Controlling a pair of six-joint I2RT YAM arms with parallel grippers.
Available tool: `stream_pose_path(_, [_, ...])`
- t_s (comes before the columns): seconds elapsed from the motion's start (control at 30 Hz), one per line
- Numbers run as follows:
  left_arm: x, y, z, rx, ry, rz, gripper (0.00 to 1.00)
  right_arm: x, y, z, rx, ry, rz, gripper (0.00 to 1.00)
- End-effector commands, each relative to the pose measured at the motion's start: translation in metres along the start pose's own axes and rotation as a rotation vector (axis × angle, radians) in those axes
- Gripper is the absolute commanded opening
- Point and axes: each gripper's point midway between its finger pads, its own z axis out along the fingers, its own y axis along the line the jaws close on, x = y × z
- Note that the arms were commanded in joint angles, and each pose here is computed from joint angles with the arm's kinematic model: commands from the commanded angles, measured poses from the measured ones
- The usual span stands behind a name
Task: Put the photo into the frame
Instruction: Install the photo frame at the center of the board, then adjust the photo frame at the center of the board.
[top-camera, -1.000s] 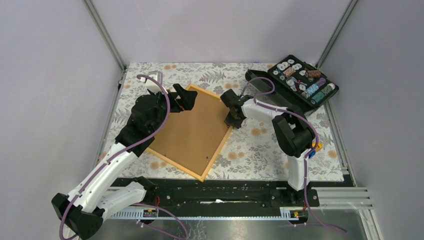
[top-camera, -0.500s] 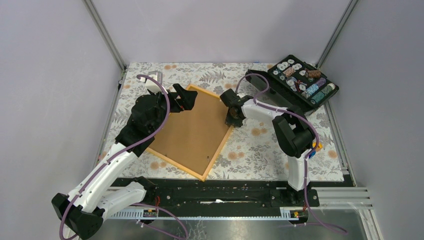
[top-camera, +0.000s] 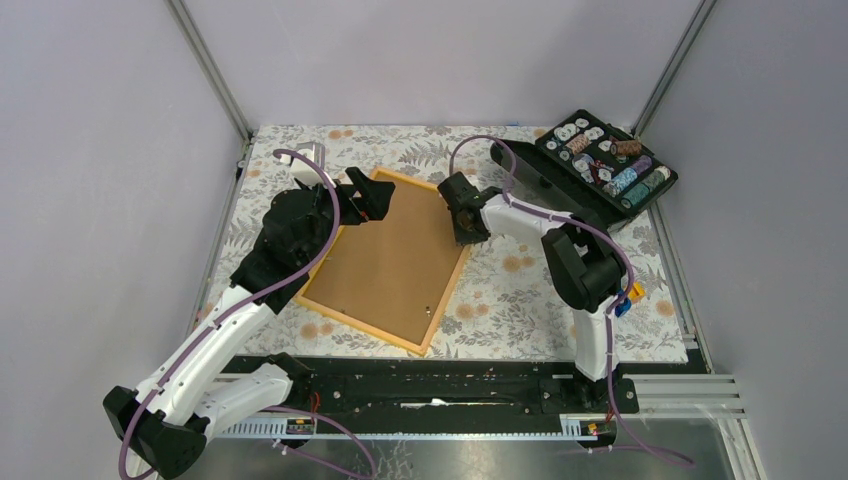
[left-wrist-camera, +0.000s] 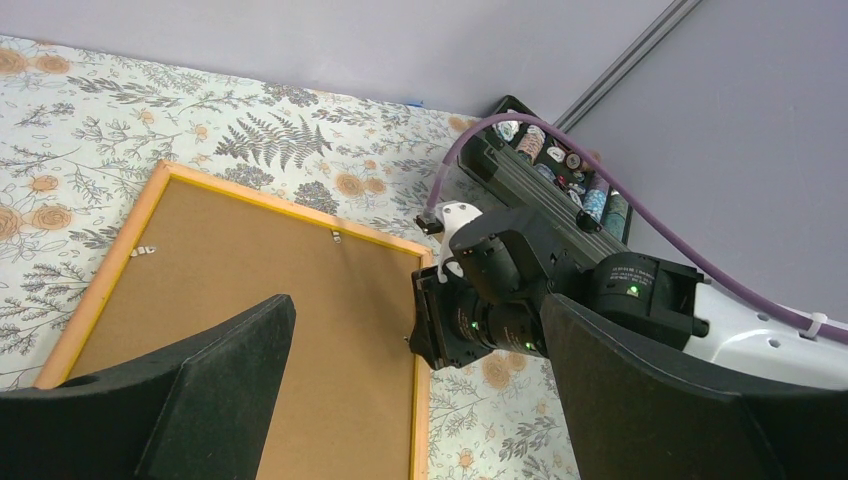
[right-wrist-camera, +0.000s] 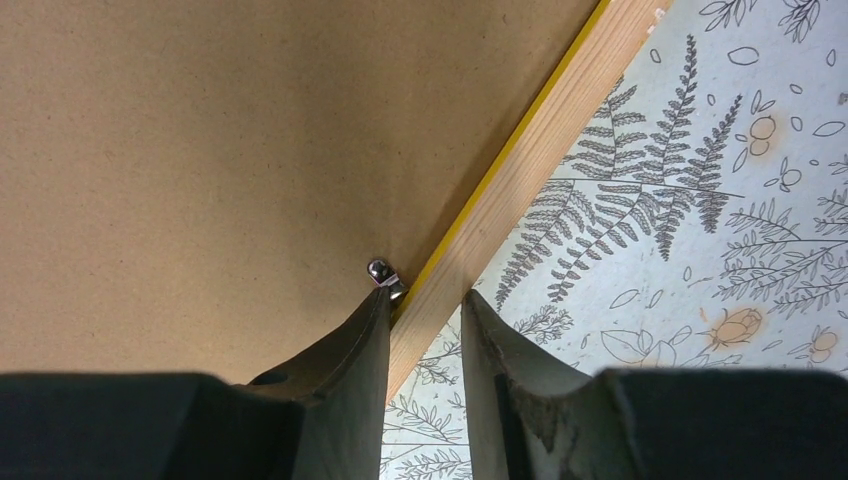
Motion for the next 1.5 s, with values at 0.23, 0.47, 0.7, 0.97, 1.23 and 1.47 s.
stream_pose_path(0.23, [-0.010, -0.006, 0.003, 0.030, -0.040, -0.001, 0.98, -0.021, -0.005, -0.047, -0.002, -0.003, 0.050, 0.64])
stream_pose_path(0.47, [-0.014, -0.006, 0.000, 0.027, -0.054, 0.002, 0.98, 0.019, 0.034, -0.058, -0.197, 0.059, 0.241, 0.79])
stream_pose_path(0.7, [-0.014, -0.005, 0.000, 0.026, -0.053, 0.003, 0.98, 0.054, 0.060, -0.051, -0.237, 0.112, 0.325, 0.72])
stream_pose_path(0.97, [-0.018, -0.006, -0.002, 0.028, -0.066, 0.007, 0.98, 0.075, 0.046, -0.024, -0.130, 0.121, 0.227, 0.34])
stream_pose_path(1.23, [-0.019, -0.008, -0.004, 0.037, -0.068, 0.005, 0.98, 0.028, 0.009, -0.002, 0.061, 0.031, 0.008, 0.03])
stream_pose_path(1.47, [-0.018, -0.006, -0.003, 0.029, -0.067, 0.013, 0.98, -0.012, 0.002, 0.003, 0.081, -0.029, -0.031, 0.22])
